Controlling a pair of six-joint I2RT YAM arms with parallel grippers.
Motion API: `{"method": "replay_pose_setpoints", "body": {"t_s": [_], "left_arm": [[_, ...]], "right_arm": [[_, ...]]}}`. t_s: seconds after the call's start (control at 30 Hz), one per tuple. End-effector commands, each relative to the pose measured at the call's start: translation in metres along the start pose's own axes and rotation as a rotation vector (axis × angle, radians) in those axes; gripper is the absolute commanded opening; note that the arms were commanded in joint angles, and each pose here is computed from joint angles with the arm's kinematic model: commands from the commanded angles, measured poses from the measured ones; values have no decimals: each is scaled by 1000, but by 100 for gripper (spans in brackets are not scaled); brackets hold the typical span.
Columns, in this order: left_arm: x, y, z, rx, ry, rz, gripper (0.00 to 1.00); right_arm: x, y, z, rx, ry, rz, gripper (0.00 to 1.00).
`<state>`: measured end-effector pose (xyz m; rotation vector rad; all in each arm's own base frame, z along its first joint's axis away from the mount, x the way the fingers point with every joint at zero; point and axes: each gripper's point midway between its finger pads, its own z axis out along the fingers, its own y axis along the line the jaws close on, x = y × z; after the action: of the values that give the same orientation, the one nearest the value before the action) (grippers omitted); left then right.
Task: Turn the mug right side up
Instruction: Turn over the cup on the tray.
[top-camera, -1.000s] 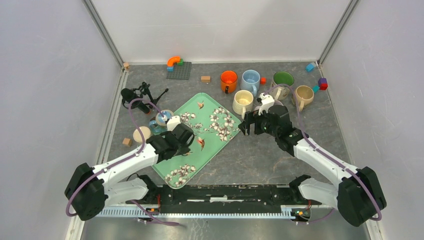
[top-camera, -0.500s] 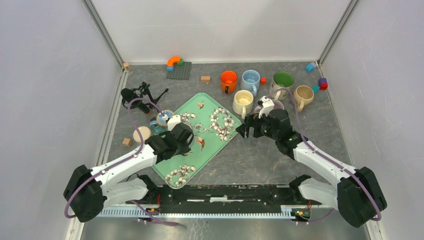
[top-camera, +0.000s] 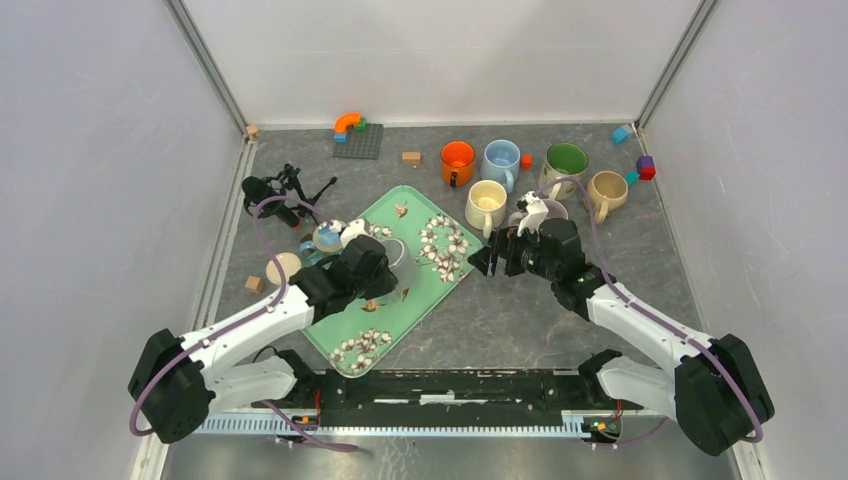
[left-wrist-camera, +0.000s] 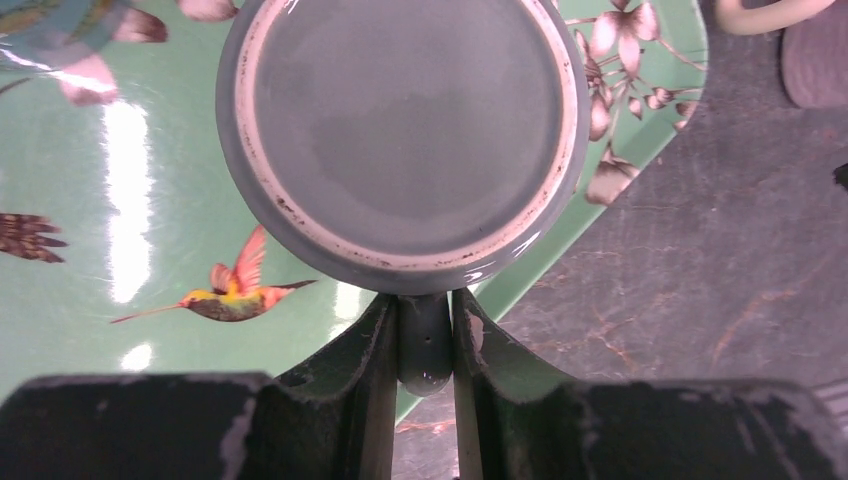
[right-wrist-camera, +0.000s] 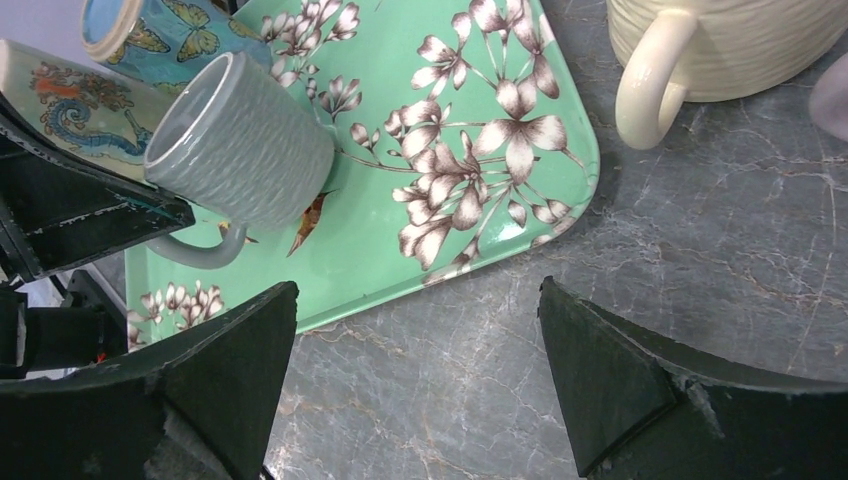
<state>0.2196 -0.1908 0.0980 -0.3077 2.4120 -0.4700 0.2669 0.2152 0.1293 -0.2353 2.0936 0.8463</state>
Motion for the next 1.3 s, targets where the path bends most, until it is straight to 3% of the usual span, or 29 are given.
{"method": "replay_pose_setpoints", "body": {"t_s": [0.0,0.63,0.97,1.27], "left_arm": [[-35,-58,-10,182,-73,-144,2],[-102,-117,-24,422,-93,-491,2],[-99,-131,-15,462,-7,-554,2],[-101,-135,-19,477,11,-559,2]], "right_arm": [[-5,10,1,-51,-26,9,95],[-20,31,1,-82,-62,4,91],[-49,70,0,-4,-133,-361,85],[-53,100,12,28,-93,-655,74]]}}
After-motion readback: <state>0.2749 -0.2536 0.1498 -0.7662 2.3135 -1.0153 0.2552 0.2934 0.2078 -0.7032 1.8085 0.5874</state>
